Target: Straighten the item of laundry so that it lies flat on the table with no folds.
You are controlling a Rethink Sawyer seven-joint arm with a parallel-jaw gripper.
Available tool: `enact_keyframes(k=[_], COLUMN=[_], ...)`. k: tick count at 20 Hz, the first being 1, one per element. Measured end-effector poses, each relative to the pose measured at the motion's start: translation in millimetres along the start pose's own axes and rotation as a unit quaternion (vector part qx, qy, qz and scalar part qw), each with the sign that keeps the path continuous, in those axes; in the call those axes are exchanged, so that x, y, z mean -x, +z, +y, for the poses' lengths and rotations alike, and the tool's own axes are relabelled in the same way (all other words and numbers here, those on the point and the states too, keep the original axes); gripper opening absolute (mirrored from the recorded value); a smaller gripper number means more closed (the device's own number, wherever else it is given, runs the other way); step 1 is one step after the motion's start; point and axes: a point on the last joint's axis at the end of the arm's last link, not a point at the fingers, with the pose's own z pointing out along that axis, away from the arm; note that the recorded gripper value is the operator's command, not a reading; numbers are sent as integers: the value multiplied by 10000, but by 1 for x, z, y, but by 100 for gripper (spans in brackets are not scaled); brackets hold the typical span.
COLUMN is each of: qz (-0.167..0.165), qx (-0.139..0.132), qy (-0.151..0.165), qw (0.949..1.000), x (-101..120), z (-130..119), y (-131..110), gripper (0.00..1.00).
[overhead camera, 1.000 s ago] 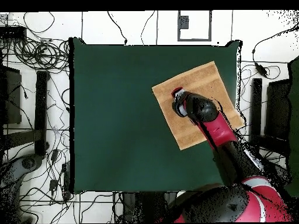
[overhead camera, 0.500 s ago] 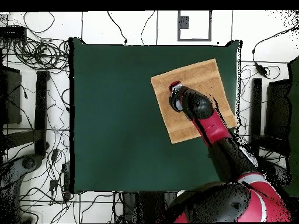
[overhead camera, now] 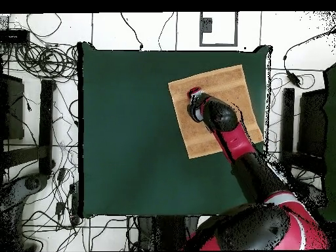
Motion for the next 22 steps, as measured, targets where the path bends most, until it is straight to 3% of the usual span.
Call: enact_keyframes(k=[15, 22], qz=[490, 844], qx=[433, 449], qy=[162, 392], qw=[9977, 9946], x=[-36, -48], z=[30, 38], y=[23, 27], gripper=[0, 0])
